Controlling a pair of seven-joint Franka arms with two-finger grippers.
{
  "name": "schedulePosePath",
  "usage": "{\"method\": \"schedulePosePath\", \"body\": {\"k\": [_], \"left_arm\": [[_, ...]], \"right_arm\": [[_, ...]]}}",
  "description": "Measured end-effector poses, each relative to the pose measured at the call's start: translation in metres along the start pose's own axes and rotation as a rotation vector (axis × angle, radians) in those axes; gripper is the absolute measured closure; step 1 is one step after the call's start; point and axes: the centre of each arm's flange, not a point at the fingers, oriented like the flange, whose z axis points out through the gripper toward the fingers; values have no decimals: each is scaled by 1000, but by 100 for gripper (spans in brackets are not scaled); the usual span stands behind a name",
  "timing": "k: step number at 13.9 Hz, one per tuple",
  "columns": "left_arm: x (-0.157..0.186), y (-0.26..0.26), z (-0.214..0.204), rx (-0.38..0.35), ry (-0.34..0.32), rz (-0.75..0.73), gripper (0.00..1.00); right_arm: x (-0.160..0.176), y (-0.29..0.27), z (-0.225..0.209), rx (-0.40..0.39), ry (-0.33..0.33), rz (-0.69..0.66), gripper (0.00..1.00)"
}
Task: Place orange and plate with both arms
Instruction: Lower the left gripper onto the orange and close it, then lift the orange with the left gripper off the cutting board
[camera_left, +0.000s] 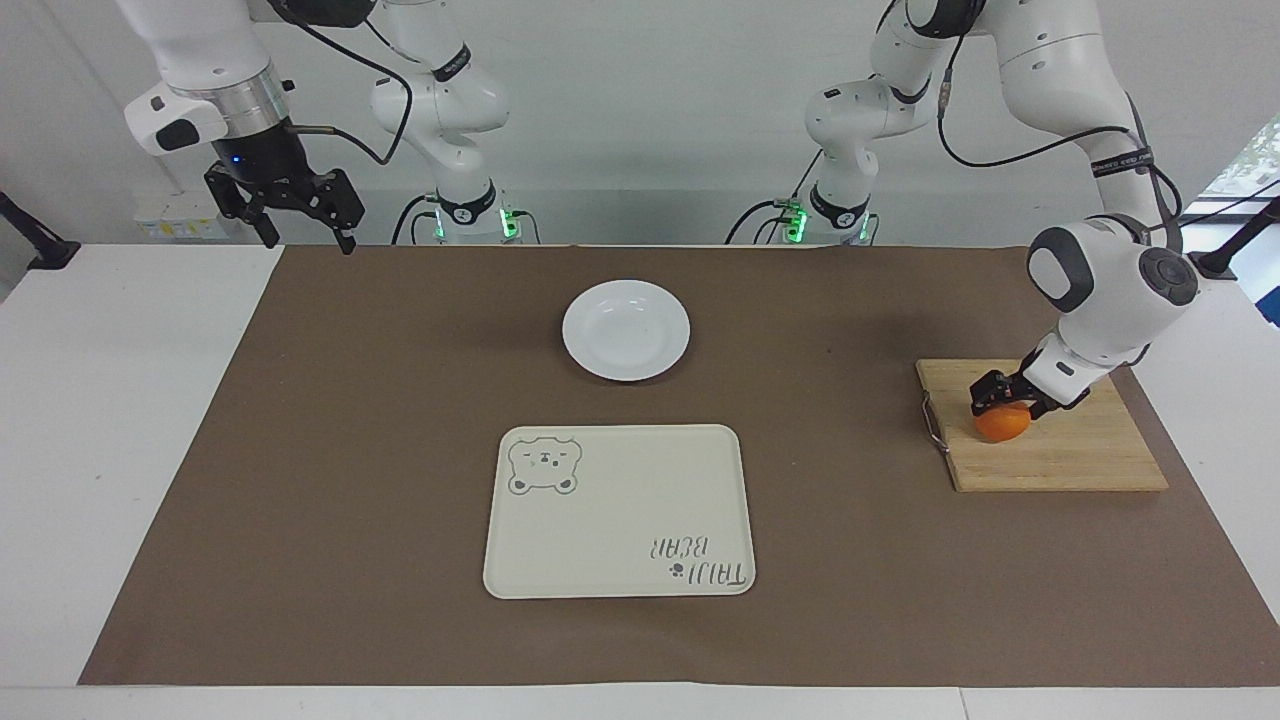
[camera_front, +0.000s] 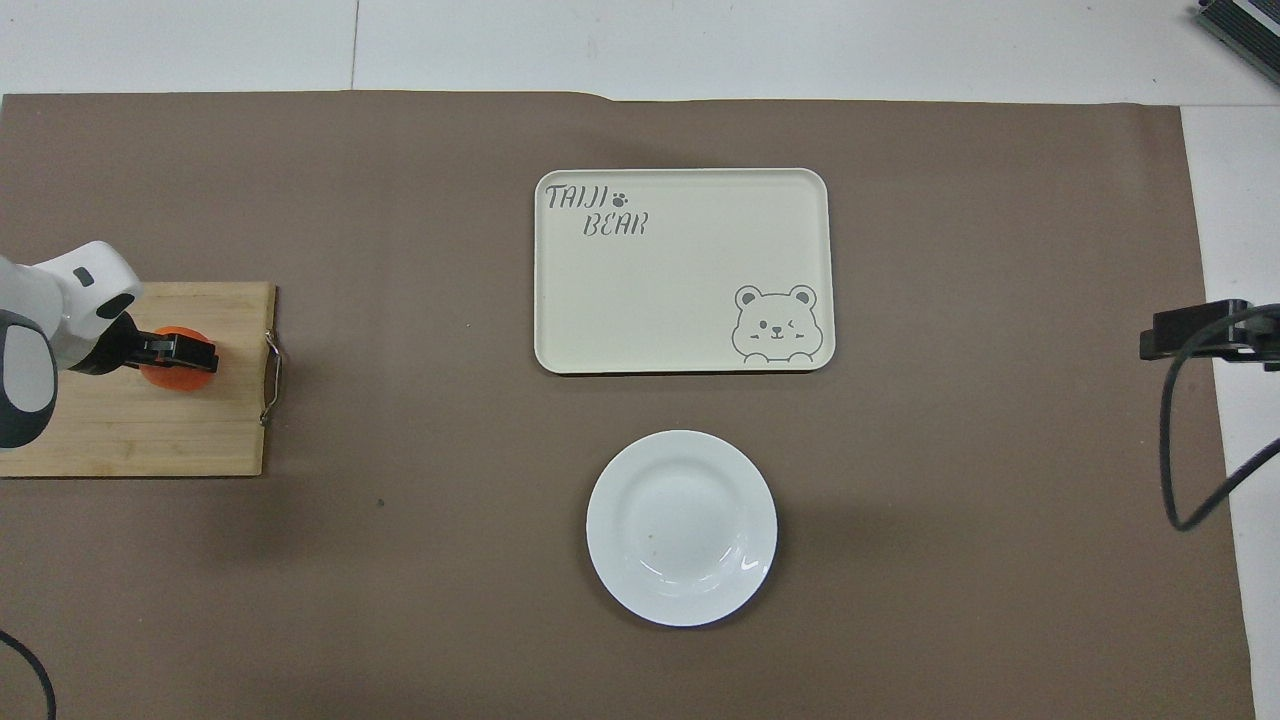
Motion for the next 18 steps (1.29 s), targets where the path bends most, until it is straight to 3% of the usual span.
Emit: {"method": "schedulePosePath", "body": {"k": [2,3,7,14,18], "left_arm": [[1,0,4,-8,2,-12,19],[2,0,3,-9,3,-27,23],[9,6,-7,-9,17,-75,23],[19,14,-75,-12,19,-64,23],[20,32,-89,-13,17,-55,23]], "right_arm": [[0,0,0,0,-1,0,0],[0,0,0,0,-1,0,0],[0,0,1,0,-1,0,0],[0,0,3,-1,-7,0,0],[-1,-2,2,0,-6,-5,0]]}}
